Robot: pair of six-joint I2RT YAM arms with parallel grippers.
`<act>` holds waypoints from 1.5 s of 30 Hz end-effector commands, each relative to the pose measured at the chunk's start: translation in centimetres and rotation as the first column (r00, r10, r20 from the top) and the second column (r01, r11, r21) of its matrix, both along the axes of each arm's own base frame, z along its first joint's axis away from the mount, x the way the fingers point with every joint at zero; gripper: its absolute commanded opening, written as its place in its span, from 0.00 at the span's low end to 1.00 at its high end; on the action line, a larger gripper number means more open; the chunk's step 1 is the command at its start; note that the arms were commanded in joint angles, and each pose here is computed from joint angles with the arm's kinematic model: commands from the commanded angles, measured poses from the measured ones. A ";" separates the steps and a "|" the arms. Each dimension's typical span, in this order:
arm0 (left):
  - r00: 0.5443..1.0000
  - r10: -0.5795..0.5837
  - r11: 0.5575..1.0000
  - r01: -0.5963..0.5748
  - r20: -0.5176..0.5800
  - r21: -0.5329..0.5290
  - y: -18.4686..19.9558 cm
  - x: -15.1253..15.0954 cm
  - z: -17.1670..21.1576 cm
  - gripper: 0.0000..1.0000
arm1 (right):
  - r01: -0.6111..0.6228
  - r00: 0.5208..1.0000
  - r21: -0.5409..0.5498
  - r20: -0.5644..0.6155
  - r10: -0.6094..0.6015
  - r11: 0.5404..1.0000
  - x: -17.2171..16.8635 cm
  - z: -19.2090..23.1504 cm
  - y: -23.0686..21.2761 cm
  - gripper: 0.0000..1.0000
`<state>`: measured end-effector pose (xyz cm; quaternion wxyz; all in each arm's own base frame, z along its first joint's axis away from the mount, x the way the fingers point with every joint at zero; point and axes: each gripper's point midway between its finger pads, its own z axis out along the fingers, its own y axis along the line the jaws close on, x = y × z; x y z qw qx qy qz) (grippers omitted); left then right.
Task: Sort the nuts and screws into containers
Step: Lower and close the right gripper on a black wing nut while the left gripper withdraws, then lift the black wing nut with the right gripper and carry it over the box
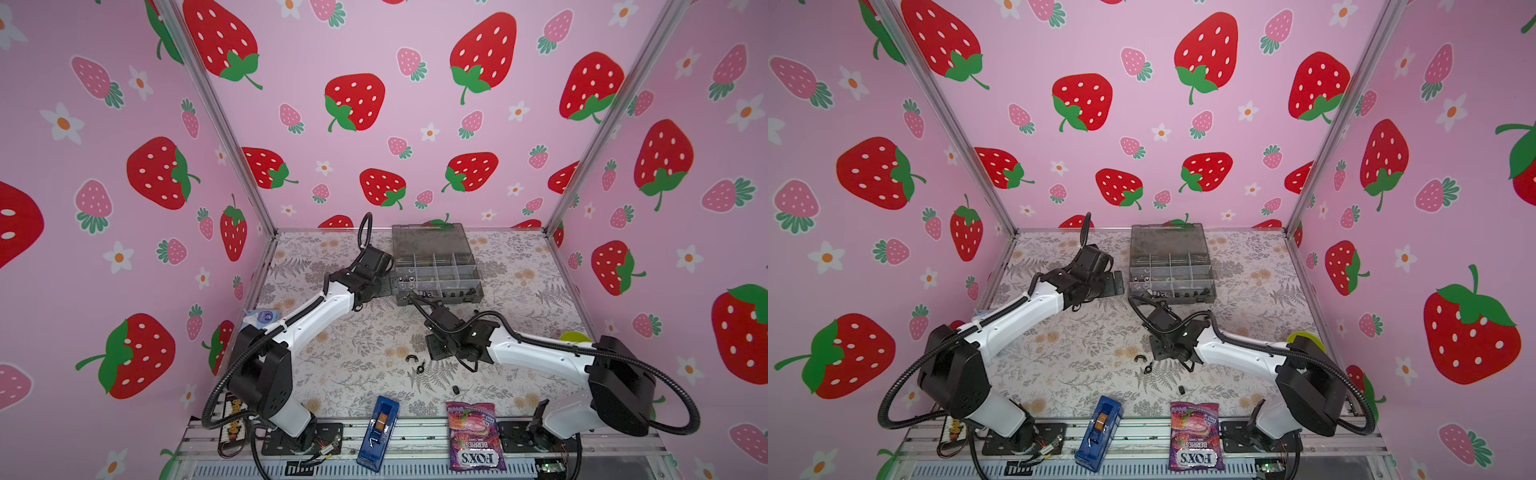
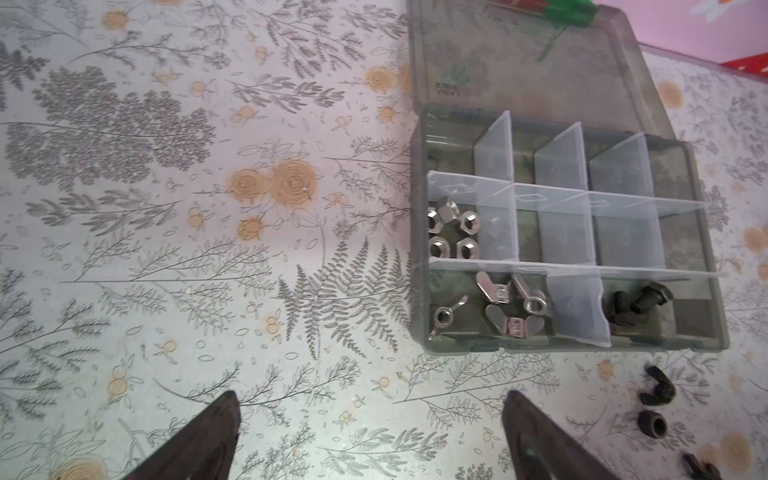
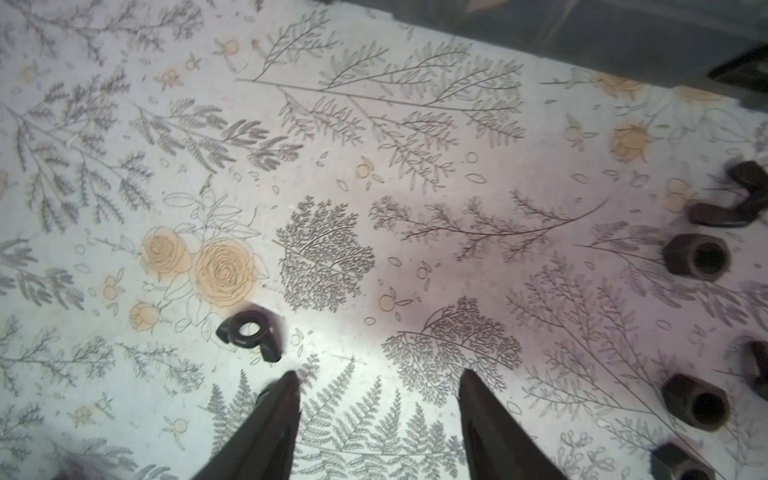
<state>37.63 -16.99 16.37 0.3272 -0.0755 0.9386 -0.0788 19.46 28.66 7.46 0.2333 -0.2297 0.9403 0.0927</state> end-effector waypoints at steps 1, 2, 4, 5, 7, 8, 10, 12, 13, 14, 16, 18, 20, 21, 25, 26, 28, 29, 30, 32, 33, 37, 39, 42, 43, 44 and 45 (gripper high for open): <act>0.989 0.136 0.990 -0.134 0.062 -0.036 3.0 -0.6 1.4 0.99 | -0.114 0.993 -0.018 -0.002 0.114 0.993 -1.2 0.1 1.9 0.61; 0.984 0.163 0.986 -0.161 0.070 -0.040 3.9 -1.0 1.4 0.99 | -0.139 0.990 -0.026 -0.004 0.139 0.990 -1.6 -0.1 2.3 0.60; 0.976 0.202 0.979 -0.199 0.080 -0.049 5.4 -1.8 1.2 0.99 | -0.174 0.985 -0.036 -0.007 0.174 0.984 -2.0 -0.4 3.0 0.58; 0.971 0.225 0.974 -0.222 0.079 -0.052 6.2 -2.3 0.9 0.99 | -0.185 0.983 -0.041 -0.009 0.184 0.982 -2.1 -0.6 3.3 0.57; 0.961 0.266 0.963 -0.263 0.070 -0.058 7.7 -3.2 0.3 0.99 | -0.205 0.979 -0.043 -0.017 0.204 0.978 -2.2 -1.0 3.8 0.54; 0.956 0.286 0.957 -0.283 0.066 -0.056 8.4 -3.7 0.1 0.99 | -0.216 0.976 -0.041 -0.019 0.215 0.976 -2.2 -1.1 4.1 0.54; 0.944 0.325 0.945 -0.322 0.059 -0.053 9.7 -4.8 -0.5 0.99 | -0.232 0.973 -0.043 -0.026 0.231 0.972 -2.3 -1.4 4.5 0.53; 0.930 0.362 0.932 -0.359 0.058 -0.054 10.9 -5.6 -0.8 0.99 | -0.252 0.968 -0.048 -0.034 0.250 0.967 -2.5 -1.7 4.8 0.53; 0.923 0.379 0.925 -0.376 0.061 -0.056 11.5 -6.1 -1.0 0.99 | -0.260 0.965 -0.052 -0.040 0.258 0.964 -2.5 -1.9 4.9 0.52; 0.917 0.394 0.919 -0.390 0.062 -0.062 11.9 -6.4 -1.1 0.99 | -0.269 0.963 -0.055 -0.045 0.266 0.962 -2.6 -2.1 5.0 0.52; 0.909 0.412 0.910 -0.408 0.066 -0.075 12.5 -7.0 -1.4 0.99 | -0.283 0.958 -0.063 -0.059 0.280 0.957 -2.8 -2.6 5.1 0.52; 0.900 0.429 0.902 -0.423 0.074 -0.086 12.9 -7.3 -1.4 0.99 | -0.294 0.955 -0.067 -0.070 0.290 0.953 -2.9 -3.0 5.3 0.52; 0.896 0.437 0.898 -0.430 0.079 -0.093 13.2 -7.5 -1.5 0.99 | -0.301 0.952 -0.068 -0.079 0.296 0.951 -3.0 -3.3 5.4 0.52; 0.895 0.439 0.897 -0.432 0.080 -0.094 13.3 -7.6 -1.5 0.99 | -0.302 0.952 -0.071 -0.081 0.296 0.951 -3.0 -3.5 5.4 0.52; 0.894 0.441 0.896 -0.434 0.076 -0.094 13.4 -7.6 -1.7 0.99 | -0.301 0.952 -0.082 -0.085 0.295 0.950 -2.8 -4.0 5.6 0.52; 0.895 0.439 0.897 -0.432 0.073 -0.093 13.3 -7.6 -1.7 0.99 | -0.302 0.952 -0.088 -0.085 0.295 0.949 -2.8 -4.2 5.6 0.52; 0.897 0.438 0.897 -0.432 0.064 -0.091 13.3 -7.6 -2.0 0.99 | -0.296 0.954 -0.100 -0.086 0.288 0.950 -2.6 -4.6 5.6 0.48; 0.897 0.437 0.898 -0.431 0.059 -0.091 13.3 -7.7 -2.1 0.99 | -0.293 0.955 -0.107 -0.084 0.285 0.950 -2.5 -4.7 5.5 0.48; 0.897 0.438 0.897 -0.433 0.057 -0.092 13.3 -7.7 -2.2 0.99 | -0.292 0.955 -0.111 -0.081 0.284 0.950 -2.4 -4.8 5.6 0.48; 0.897 0.439 0.896 -0.433 0.052 -0.098 13.2 -7.7 -2.4 0.99 | -0.284 0.958 -0.121 -0.074 0.276 0.951 -2.2 -5.0 5.6 0.47; 0.898 0.438 0.896 -0.432 0.049 -0.100 13.2 -7.7 -2.5 0.99 | -0.279 0.960 -0.127 -0.071 0.271 0.952 -2.0 -5.1 5.5 0.47; 0.900 0.434 0.897 -0.428 0.041 -0.107 13.0 -7.6 -2.8 0.99 | -0.255 0.967 -0.145 -0.060 0.249 0.956 -1.3 -5.5 5.6 0.42; 0.902 0.431 0.899 -0.425 0.036 -0.109 12.8 -7.6 -2.9 0.99 | -0.241 0.970 -0.157 -0.058 0.234 0.958 -1.0 -5.8 5.3 0.40; 0.903 0.429 0.899 -0.424 0.031 -0.110 12.8 -7.5 -3.0 0.99 | -0.223 0.975 -0.159 -0.056 0.217 0.962 -0.5 -6.0 5.1 0.38; 0.904 0.427 0.900 -0.422 0.028 -0.109 12.7 -7.5 -3.1 0.99 | -0.220 0.975 -0.158 -0.057 0.214 0.963 -0.3 -6.1 5.0 0.37; 0.905 0.425 0.901 -0.420 0.024 -0.109 12.6 -7.5 -3.2 0.99 | -0.220 0.975 -0.154 -0.056 0.214 0.963 -0.2 -6.0 5.2 0.35; 0.905 0.424 0.901 -0.419 0.024 -0.110 12.6 -7.5 -3.1 0.99 | -0.220 0.975 -0.153 -0.056 0.213 0.964 -0.2 -6.1 5.2 0.34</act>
